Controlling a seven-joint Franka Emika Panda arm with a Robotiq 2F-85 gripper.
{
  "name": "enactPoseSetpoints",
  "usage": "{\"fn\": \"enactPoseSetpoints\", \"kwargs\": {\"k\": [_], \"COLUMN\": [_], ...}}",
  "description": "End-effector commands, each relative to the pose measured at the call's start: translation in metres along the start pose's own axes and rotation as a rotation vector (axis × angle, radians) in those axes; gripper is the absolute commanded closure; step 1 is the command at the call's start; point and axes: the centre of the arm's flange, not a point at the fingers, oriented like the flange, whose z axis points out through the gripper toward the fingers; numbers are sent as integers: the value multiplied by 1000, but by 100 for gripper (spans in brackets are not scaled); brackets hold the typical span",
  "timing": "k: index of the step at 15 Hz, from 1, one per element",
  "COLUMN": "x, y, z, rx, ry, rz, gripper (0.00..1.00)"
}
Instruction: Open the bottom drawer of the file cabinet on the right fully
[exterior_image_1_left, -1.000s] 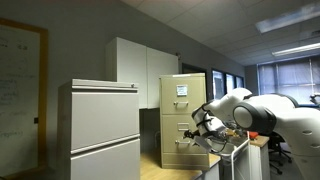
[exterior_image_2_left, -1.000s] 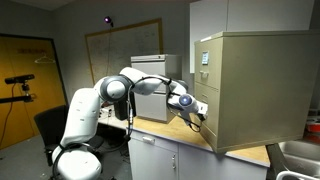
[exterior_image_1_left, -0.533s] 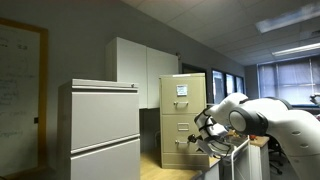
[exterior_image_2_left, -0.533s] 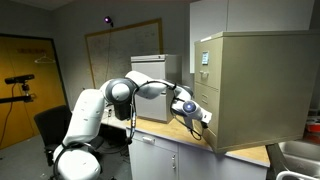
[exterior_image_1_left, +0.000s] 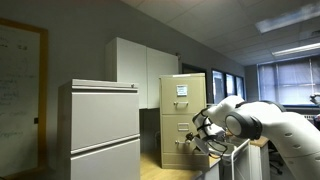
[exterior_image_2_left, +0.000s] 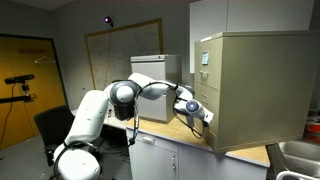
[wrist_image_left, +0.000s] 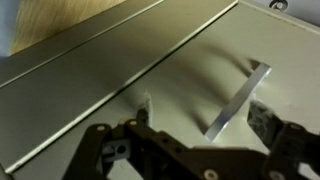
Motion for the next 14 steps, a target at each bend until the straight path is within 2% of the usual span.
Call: {"fn": "enactPoseSetpoints", "kwargs": {"k": [1,4,8,9,10,14], "x": [31,36,21,16,13,10], "y": [-12,-10,0,5,9,3], "z": [-10,-11,15,23,29,36], "rx": [43,34,9,-5,-17,-63], "ry": [62,64,11,-6,-17,-70], "rz": [44,54,54,54,51,33], "gripper": [0,0,0,25,25,54]}}
